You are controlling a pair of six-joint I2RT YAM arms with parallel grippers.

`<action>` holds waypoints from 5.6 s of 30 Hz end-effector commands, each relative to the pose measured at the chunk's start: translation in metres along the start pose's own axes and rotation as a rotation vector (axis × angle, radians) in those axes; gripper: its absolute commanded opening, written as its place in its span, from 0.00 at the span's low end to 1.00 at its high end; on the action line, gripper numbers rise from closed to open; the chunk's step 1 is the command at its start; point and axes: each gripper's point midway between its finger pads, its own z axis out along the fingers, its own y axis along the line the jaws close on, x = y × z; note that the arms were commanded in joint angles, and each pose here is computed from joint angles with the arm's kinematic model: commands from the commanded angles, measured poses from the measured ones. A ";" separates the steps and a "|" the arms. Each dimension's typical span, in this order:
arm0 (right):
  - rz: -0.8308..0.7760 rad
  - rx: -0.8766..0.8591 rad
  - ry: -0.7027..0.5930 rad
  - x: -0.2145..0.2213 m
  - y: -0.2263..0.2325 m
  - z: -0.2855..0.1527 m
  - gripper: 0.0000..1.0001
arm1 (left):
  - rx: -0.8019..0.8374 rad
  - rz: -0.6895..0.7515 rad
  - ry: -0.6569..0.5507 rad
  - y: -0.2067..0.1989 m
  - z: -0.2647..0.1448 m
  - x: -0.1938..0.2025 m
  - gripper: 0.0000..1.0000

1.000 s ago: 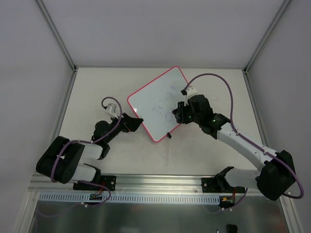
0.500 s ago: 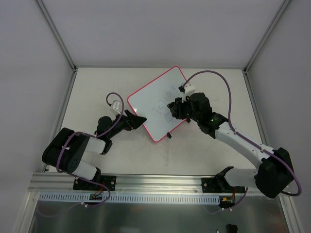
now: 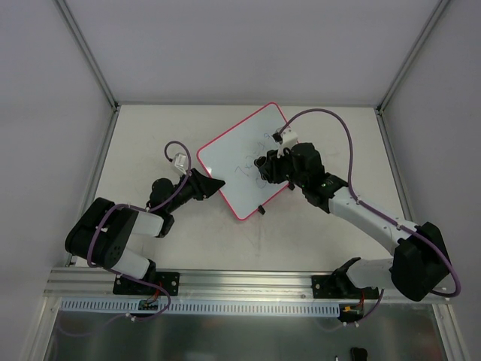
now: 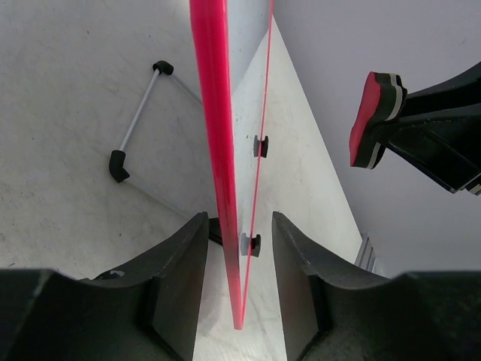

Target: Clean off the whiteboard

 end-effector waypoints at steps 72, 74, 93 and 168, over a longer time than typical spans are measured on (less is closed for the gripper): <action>-0.303 -0.031 -0.027 0.012 0.046 0.092 0.00 | 0.265 0.242 -0.191 -0.054 0.005 -0.044 0.00; -0.308 -0.005 -0.019 0.015 0.038 0.094 0.00 | 0.266 0.244 -0.192 -0.054 0.005 -0.045 0.00; 0.021 0.209 -0.016 0.004 -0.115 0.088 0.00 | 0.260 0.253 -0.179 -0.050 0.006 -0.041 0.00; 0.443 0.437 0.129 0.111 -0.151 0.049 0.00 | 0.267 0.259 -0.178 -0.052 0.005 -0.041 0.00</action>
